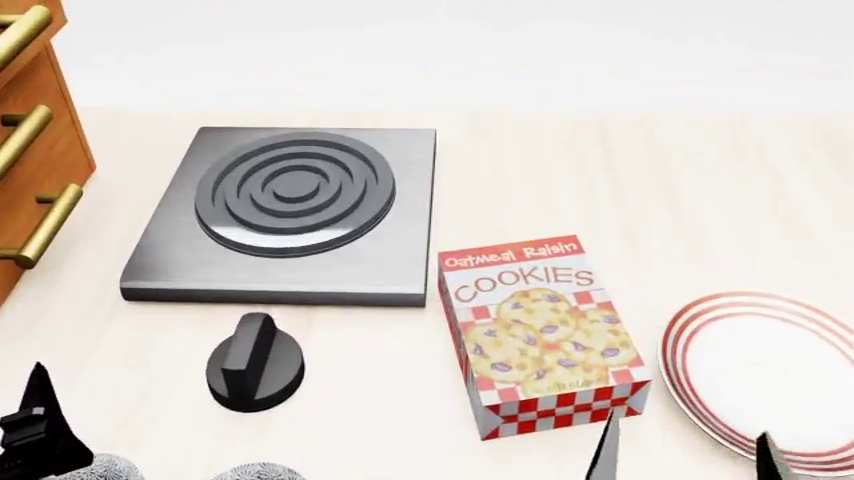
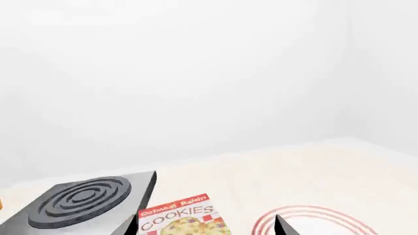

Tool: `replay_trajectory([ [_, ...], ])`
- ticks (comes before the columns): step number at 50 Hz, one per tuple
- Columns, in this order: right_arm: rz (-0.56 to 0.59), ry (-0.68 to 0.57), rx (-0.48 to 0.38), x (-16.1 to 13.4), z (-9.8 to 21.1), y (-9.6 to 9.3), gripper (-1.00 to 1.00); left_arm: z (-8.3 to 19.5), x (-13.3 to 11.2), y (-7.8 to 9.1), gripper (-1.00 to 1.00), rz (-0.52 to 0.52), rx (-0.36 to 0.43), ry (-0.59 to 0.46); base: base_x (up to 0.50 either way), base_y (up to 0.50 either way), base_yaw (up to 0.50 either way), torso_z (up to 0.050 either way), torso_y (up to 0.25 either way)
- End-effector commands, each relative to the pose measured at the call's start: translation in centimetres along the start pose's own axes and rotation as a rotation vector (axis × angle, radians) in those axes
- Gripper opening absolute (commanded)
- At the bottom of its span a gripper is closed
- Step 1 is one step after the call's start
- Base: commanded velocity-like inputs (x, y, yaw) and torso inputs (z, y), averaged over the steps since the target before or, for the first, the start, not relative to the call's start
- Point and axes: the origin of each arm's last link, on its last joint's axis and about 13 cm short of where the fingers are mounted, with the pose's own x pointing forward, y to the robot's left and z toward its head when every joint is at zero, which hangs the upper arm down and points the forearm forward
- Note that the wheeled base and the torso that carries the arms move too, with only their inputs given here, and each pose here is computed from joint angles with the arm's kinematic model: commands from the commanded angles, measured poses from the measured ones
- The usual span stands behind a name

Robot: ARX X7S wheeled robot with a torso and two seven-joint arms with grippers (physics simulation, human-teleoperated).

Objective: Pick the akita bowl from table center and place it on the plate.

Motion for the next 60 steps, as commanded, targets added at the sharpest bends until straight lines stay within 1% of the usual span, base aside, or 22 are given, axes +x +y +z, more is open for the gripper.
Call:
replay_trajectory([
  [1, 0.323, 0.141, -0.049, 2.0, 1.1, 3.3, 1.00, 0.2, 0.2, 1.9, 1.00, 0.085, -0.009, -0.018, 0.00, 0.00, 0.00, 0.000, 0.000],
  [3, 0.348, 0.151, -0.038, 2.3, 1.2, 3.6, 1.00, 0.2, 0.2, 2.2, 1.00, 0.099, -0.008, -0.019, 0.00, 0.00, 0.00, 0.000, 0.000],
  [4, 0.374, 0.167, -0.013, 2.7, 1.2, 3.9, 1.00, 0.2, 0.3, 2.4, 1.00, 0.111, -0.009, -0.020, 0.00, 0.00, 0.00, 0.000, 0.000],
  [7, 0.414, 0.189, 0.018, 3.2, 1.3, 4.3, 1.00, 0.4, 0.3, 2.7, 1.00, 0.126, -0.010, -0.028, 0.00, 0.00, 0.00, 0.000, 0.000],
  [8, 0.437, 0.210, 0.040, 3.6, 1.3, 4.5, 1.00, 0.4, 0.3, 2.9, 1.00, 0.136, -0.010, -0.032, 0.00, 0.00, 0.00, 0.000, 0.000],
  [15, 0.517, 0.291, 0.069, 5.0, 1.5, 5.5, 1.00, 0.3, 0.3, 3.5, 1.00, 0.169, -0.012, -0.036, 0.00, 0.00, 0.00, 0.000, 0.000],
  [16, 0.533, 0.314, 0.092, 5.3, 1.6, 5.7, 1.00, 0.3, 0.3, 3.5, 1.00, 0.171, -0.012, -0.034, 0.00, 0.00, 0.00, 0.000, 0.000],
  [18, 0.539, 0.322, 0.104, 5.6, 1.8, 5.9, 1.00, 0.3, 0.3, 3.6, 1.00, 0.173, -0.012, -0.036, 0.00, 0.00, 0.00, 0.000, 0.000],
  [19, 0.552, 0.331, 0.123, 5.7, 1.9, 6.0, 1.00, 0.3, 0.3, 3.6, 1.00, 0.173, -0.013, -0.038, 0.00, 0.00, 0.00, 0.000, 0.000],
  [20, 0.548, 0.343, 0.199, 5.9, 2.2, 6.1, 1.00, 0.2, 0.4, 3.6, 1.00, 0.178, -0.007, -0.041, 0.00, 0.00, 0.00, 0.000, 0.000],
  [22, 0.552, 0.361, 0.227, 6.1, 2.3, 6.2, 1.00, -0.1, 0.4, 3.7, 1.00, 0.180, -0.010, -0.033, 0.00, 0.00, 0.00, 0.000, 0.000],
  [25, 0.564, 0.408, 0.266, 6.2, 2.1, 6.5, 1.00, -0.3, 0.3, 3.7, 1.00, 0.182, -0.007, -0.028, 0.00, 0.00, 0.00, 0.000, 0.000],
  [29, 0.574, 0.435, 0.271, 6.1, 1.7, 6.7, 1.00, -0.2, 0.3, 3.8, 1.00, 0.187, -0.011, -0.038, 0.00, 0.00, 0.00, 0.000, 0.000],
  [30, 0.575, 0.463, 0.292, 6.0, 1.5, 6.7, 1.00, -0.2, 0.3, 3.9, 1.00, 0.191, -0.013, -0.038, 0.00, 0.00, 0.00, 0.000, 0.000],
  [34, 0.573, 0.503, 0.299, 5.9, 1.0, 6.6, 1.00, -0.2, 0.3, 4.1, 1.00, 0.202, -0.021, -0.041, 0.00, 0.00, 0.00, 0.000, 0.000],
  [43, 0.571, 0.608, 0.237, 5.1, 0.5, 6.3, 1.00, -0.4, 0.1, 4.4, 1.00, 0.217, -0.018, -0.049, 0.00, 0.00, 0.00, 0.000, 0.000],
  [46, 0.563, 0.643, 0.200, 4.9, 0.4, 6.0, 1.00, -0.6, 0.1, 4.5, 1.00, 0.225, -0.013, -0.045, 0.00, 0.00, 0.00, 0.000, 0.000],
  [52, 0.560, 0.665, 0.180, 4.9, 0.5, 5.9, 1.00, -0.6, 0.0, 4.7, 1.00, 0.226, -0.024, -0.046, 0.00, 0.00, 0.00, 0.000, 0.000],
  [53, 0.548, 0.675, 0.166, 5.2, 0.1, 5.7, 1.00, -0.6, -0.1, 4.7, 1.00, 0.227, -0.039, -0.041, 0.00, 0.00, 0.00, 0.000, 0.000],
  [57, 0.538, 0.683, 0.165, 5.5, -0.2, 5.6, 1.00, -0.5, -0.1, 4.8, 1.00, 0.228, -0.045, -0.043, 0.00, 0.00, 0.00, 0.000, 0.000],
  [58, 0.538, 0.766, 0.212, 6.7, -1.9, 5.9, 1.00, -0.4, -0.3, 5.2, 1.00, 0.242, -0.058, -0.042, 0.00, 0.00, 0.00, 0.000, 0.000],
  [60, 0.539, 0.770, 0.210, 6.7, -2.0, 5.9, 1.00, -0.4, -0.4, 5.3, 1.00, 0.243, -0.059, -0.042, 0.00, 0.00, 0.00, 0.000, 0.000],
])
